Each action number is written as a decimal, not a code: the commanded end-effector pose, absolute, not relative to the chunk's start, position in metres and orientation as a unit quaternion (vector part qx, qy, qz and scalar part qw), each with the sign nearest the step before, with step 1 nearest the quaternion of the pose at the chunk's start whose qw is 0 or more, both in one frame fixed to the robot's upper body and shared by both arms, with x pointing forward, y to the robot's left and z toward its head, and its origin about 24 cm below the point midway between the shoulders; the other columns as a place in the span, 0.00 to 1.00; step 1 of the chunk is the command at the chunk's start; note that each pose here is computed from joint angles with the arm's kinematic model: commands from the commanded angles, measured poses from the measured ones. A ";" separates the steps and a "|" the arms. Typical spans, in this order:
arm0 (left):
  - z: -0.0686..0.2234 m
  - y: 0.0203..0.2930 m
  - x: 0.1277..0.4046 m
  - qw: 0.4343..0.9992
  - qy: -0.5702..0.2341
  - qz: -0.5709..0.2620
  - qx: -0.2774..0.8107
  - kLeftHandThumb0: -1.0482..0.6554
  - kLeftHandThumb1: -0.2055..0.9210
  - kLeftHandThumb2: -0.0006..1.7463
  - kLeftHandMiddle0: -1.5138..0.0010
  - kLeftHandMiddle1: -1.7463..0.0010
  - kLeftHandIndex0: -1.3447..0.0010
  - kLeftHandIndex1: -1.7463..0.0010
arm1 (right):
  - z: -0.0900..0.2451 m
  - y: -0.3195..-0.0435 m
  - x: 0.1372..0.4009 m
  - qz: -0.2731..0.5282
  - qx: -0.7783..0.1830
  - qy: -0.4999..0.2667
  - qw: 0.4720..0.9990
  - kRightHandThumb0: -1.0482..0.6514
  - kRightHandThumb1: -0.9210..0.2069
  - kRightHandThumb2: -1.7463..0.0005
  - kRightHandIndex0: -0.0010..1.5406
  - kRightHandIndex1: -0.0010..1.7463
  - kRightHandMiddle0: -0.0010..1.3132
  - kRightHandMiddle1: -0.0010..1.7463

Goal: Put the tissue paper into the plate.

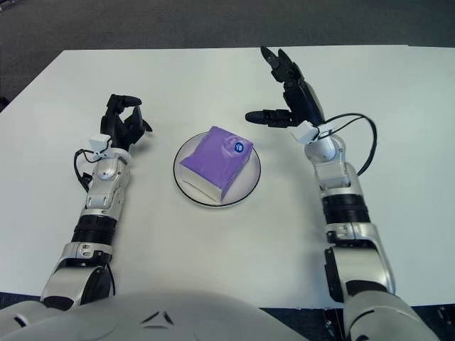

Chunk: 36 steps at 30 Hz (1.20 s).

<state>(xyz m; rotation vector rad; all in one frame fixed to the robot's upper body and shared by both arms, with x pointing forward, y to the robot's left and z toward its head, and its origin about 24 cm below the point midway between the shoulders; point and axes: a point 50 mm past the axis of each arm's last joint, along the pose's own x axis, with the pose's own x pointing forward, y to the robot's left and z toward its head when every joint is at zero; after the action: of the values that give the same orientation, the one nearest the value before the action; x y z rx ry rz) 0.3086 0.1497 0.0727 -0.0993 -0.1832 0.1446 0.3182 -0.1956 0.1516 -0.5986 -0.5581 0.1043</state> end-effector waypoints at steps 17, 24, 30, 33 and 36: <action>0.010 0.154 0.272 0.995 0.023 0.088 -0.039 0.40 0.87 0.40 0.42 0.00 0.79 0.00 | 0.119 -0.229 0.313 -0.027 -0.133 -0.100 0.986 0.42 0.00 0.88 0.52 0.02 0.41 0.24; 0.011 0.154 0.271 0.995 0.020 0.086 -0.038 0.40 0.87 0.40 0.42 0.00 0.78 0.00 | 0.106 -0.233 0.304 -0.025 -0.113 -0.080 0.990 0.44 0.00 0.89 0.55 0.01 0.33 0.43; 0.012 0.153 0.271 0.996 0.019 0.085 -0.037 0.40 0.87 0.41 0.42 0.00 0.78 0.00 | 0.095 -0.232 0.298 -0.020 -0.093 -0.065 0.993 0.41 0.00 0.82 0.58 0.03 0.30 0.83; 0.012 0.153 0.271 0.996 0.019 0.084 -0.037 0.40 0.87 0.41 0.42 0.00 0.78 0.00 | 0.091 -0.232 0.296 -0.019 -0.089 -0.059 0.994 0.41 0.00 0.82 0.59 0.03 0.30 0.86; 0.012 0.153 0.271 0.996 0.018 0.083 -0.036 0.40 0.87 0.41 0.42 0.00 0.78 0.00 | 0.084 -0.231 0.293 -0.017 -0.086 -0.047 0.995 0.41 0.00 0.82 0.60 0.04 0.31 0.86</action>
<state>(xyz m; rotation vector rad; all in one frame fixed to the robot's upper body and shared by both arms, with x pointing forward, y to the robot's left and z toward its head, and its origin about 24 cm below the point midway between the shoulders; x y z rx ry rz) 0.3066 0.1479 0.0764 -0.0781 -0.2026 0.1339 0.2984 -0.2312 0.0895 -0.2055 -0.1070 -0.0337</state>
